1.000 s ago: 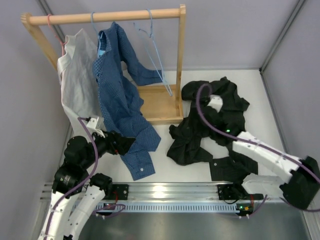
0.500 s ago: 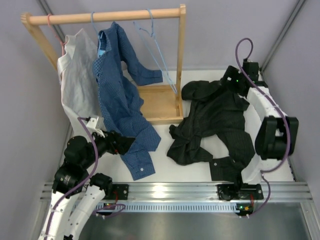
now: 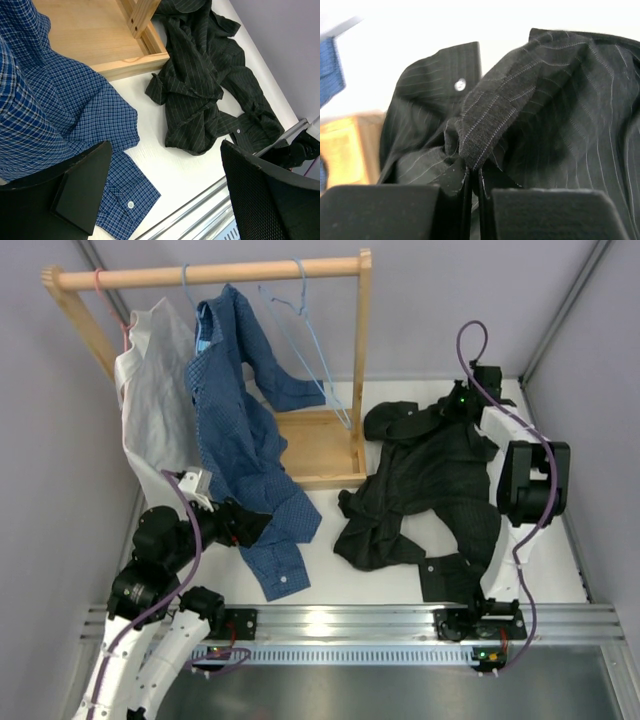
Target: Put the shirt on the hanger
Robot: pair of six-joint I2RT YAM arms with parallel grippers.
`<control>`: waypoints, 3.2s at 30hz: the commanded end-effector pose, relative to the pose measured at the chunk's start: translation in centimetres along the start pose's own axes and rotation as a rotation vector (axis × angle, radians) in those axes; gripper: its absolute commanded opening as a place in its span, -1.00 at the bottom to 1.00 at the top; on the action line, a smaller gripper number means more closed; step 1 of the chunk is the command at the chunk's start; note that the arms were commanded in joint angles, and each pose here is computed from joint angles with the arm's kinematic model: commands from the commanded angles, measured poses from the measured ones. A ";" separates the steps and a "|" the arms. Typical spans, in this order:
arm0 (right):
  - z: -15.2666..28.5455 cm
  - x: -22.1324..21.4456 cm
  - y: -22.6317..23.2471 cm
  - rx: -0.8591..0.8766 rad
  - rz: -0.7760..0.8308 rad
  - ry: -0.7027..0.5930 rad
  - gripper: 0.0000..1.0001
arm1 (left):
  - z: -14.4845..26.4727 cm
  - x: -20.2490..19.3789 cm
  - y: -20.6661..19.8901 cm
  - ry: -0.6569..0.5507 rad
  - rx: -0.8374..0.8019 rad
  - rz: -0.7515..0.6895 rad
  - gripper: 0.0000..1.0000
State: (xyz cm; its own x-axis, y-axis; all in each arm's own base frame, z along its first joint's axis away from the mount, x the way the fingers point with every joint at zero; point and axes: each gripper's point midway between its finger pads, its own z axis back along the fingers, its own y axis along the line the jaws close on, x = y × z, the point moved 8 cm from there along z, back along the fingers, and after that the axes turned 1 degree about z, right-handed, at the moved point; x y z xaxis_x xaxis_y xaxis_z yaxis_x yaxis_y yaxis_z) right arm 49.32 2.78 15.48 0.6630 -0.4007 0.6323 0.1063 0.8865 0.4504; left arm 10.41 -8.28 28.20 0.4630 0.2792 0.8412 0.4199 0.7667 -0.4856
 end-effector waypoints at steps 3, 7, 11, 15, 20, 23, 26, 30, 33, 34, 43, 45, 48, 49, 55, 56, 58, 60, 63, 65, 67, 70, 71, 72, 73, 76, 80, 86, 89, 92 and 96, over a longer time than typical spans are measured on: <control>10.8 2.6 4.8 0.157 0.091 -0.282 -1.00 | -0.4 0.6 -0.3 -0.030 -0.037 -0.028 0.86; 16.1 -1.7 6.8 0.196 0.130 -0.246 -1.00 | -0.4 0.6 -0.3 -0.026 -0.046 -0.028 0.86; 22.2 -7.9 9.2 0.283 0.185 -0.214 -1.00 | -0.3 0.6 -0.5 -0.028 -0.063 -0.035 0.86; 25.5 -16.0 10.6 0.407 0.154 -0.141 -1.00 | 0.0 0.6 -0.8 -0.036 -0.096 -0.047 0.86; 28.3 -23.9 10.6 0.575 0.100 -0.056 -1.00 | 0.6 0.4 -1.5 -0.039 -0.160 -0.070 0.86; 27.7 -28.3 10.4 0.608 0.086 0.088 -0.88 | 1.0 0.4 -1.8 -0.057 -0.189 -0.086 0.86; 27.0 -31.0 10.2 0.574 0.117 0.169 -0.01 | 1.2 0.5 -1.8 -0.072 -0.191 -0.090 0.86; 28.2 -28.8 10.1 0.475 0.239 0.098 0.95 | 1.4 0.5 -1.8 -0.089 -0.182 -0.088 0.86; 29.7 -25.7 9.7 0.371 0.297 0.023 0.99 | 1.3 0.6 -1.6 -0.095 -0.155 -0.075 0.87; 29.9 -25.1 9.7 0.371 0.306 0.017 0.99 | 1.0 0.7 -1.4 -0.096 -0.133 -0.061 0.87; 29.5 -18.1 7.4 0.176 0.207 -0.043 0.99 | -2.8 -0.3 -0.7 0.082 -0.116 0.153 0.91; 28.2 -16.7 5.4 0.021 0.115 -0.099 0.99 | -3.9 -0.5 -0.8 0.117 -0.145 0.185 0.92; 25.6 -15.7 3.4 -0.039 0.052 -0.065 0.99 | -5.0 -1.2 -1.0 0.133 -0.123 0.200 0.92; 24.5 -15.5 2.8 -0.048 0.035 -0.029 0.99 | -5.2 -1.8 -2.0 0.164 -0.150 0.185 0.92; 21.2 -14.4 0.3 -0.021 -0.035 0.019 0.99 | -8.5 -6.8 -4.7 0.241 0.024 0.090 0.92; 20.6 -14.3 0.2 0.026 -0.051 0.030 0.99 | -9.1 -7.5 -5.3 0.247 0.046 0.085 0.93; 18.6 -14.9 -0.5 0.039 -0.076 0.103 0.99 | -10.7 -10.4 -6.4 0.301 0.105 0.006 0.95; 17.2 -14.7 -0.7 0.058 -0.074 0.110 0.99 | -12.3 -11.2 -7.2 0.303 0.148 -0.013 0.96; 14.0 -14.4 -2.1 -0.019 -0.083 0.118 0.99 | -16.1 -14.9 -6.4 0.381 0.267 -0.109 0.96; 13.0 -14.5 -2.3 -0.016 -0.102 0.137 0.99 | -17.4 -16.4 -6.1 0.422 0.293 -0.148 0.96; 11.3 -14.5 -2.1 0.042 -0.118 0.129 0.92 | -19.2 -17.2 -7.0 0.442 0.258 -0.147 0.96; 9.6 -14.3 -1.3 0.104 -0.134 0.132 0.18 | -21.1 -19.8 -8.5 0.527 0.116 -0.120 0.17; 9.3 -13.0 -0.7 0.134 -0.111 0.103 -0.19 | -21.1 -20.4 -9.2 0.568 0.045 -0.101 -0.61; 9.2 -12.4 -0.3 0.149 -0.092 0.096 -0.76 | -21.4 -20.9 -9.6 0.574 0.014 -0.090 -1.00; 9.3 -10.7 0.5 0.173 -0.066 0.057 -1.00 | -21.4 -21.1 -10.5 0.567 -0.044 -0.087 -1.00; 10.8 -7.4 2.8 0.287 0.030 -0.027 -1.00 | -19.7 -21.8 -13.9 0.550 -0.242 -0.181 -1.00; 14.9 -2.6 8.6 0.511 0.207 -0.124 -1.00 | -16.8 -23.2 -18.2 0.470 -0.436 -0.359 -1.00; 21.9 -2.8 15.2 0.642 0.516 -0.123 -1.00 | -14.4 -27.4 -22.3 0.500 -0.656 -0.422 -0.94; 24.6 -5.3 14.8 0.696 0.563 -0.117 -1.00 | -14.7 -27.9 -23.1 0.550 -0.650 -0.450 -0.56; 25.9 -9.2 13.0 0.695 0.564 -0.058 -0.92 | -14.9 -26.7 -21.5 0.512 -0.483 -0.489 0.20; 25.6 -15.7 11.7 0.687 0.554 0.025 -0.79 | -12.9 -22.3 -19.2 0.474 -0.279 -0.507 0.96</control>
State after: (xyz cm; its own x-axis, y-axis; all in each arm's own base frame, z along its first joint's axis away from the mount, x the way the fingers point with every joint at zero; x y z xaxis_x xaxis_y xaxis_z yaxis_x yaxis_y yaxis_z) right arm 23.35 12.32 31.11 0.4254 -0.0104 0.9050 -0.6993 0.6310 0.3359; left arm 0.82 -39.14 11.34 0.4056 -0.4708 0.7834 0.8846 0.4181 -0.2068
